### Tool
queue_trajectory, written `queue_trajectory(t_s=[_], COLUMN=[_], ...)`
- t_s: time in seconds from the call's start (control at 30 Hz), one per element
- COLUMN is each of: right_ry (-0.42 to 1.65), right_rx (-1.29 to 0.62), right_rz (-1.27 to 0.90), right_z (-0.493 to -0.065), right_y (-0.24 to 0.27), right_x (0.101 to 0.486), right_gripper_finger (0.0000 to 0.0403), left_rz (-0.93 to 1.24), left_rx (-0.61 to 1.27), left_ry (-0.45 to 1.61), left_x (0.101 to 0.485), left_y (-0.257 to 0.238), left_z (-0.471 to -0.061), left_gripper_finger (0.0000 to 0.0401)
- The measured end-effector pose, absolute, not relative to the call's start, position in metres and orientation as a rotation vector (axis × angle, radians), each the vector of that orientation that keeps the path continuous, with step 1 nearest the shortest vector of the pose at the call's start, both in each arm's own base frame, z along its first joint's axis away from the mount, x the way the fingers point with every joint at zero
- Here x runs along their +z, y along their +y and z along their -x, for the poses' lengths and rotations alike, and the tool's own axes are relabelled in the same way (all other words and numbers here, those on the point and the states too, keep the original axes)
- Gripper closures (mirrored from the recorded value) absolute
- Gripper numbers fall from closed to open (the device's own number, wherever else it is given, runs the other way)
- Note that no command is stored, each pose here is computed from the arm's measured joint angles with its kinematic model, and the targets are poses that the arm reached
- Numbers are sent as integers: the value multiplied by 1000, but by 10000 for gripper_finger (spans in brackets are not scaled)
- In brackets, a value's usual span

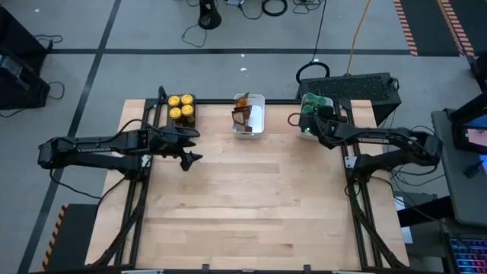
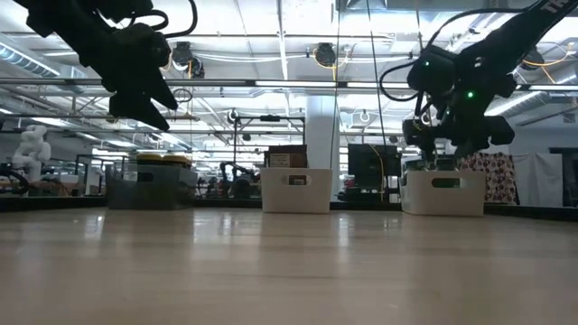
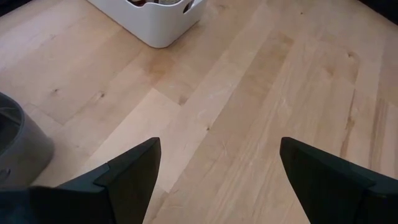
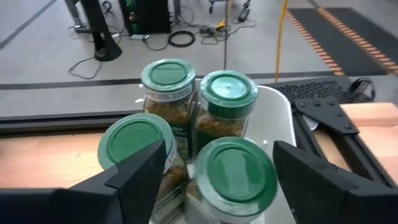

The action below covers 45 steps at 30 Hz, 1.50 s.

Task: Sort spices by type
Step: Adjust the right white bin to align with the other bins

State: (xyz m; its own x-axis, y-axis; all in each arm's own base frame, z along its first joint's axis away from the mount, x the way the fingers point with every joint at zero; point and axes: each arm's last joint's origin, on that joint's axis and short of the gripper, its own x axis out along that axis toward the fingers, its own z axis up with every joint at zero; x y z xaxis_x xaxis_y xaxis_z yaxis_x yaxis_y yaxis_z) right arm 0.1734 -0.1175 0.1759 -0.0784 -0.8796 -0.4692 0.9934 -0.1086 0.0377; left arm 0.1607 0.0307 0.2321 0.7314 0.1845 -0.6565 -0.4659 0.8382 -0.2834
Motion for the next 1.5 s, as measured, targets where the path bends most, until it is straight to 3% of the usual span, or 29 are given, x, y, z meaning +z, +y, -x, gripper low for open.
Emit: queue_trajectory(t_s=[0.53,0.87,1.27,1.5], right_ry=[132,-105,15,90], right_rx=[-1430,-1178,-983,-1013], right_rz=[-429,-361,-485,-529], right_z=[-160,-187,-244,-287], right_y=[-90,-68,-19,-10], right_x=[229,263,214,184], right_gripper_finger=[135,135,135,135], left_rz=[407,385,388,386], left_rx=[353,329,318,317], left_ry=[667,627,621,621], left_x=[232,236,236,236], left_y=[31,31,31,31], left_z=[-161,-164,-164,-164], left_gripper_finger=[67,67,67,67])
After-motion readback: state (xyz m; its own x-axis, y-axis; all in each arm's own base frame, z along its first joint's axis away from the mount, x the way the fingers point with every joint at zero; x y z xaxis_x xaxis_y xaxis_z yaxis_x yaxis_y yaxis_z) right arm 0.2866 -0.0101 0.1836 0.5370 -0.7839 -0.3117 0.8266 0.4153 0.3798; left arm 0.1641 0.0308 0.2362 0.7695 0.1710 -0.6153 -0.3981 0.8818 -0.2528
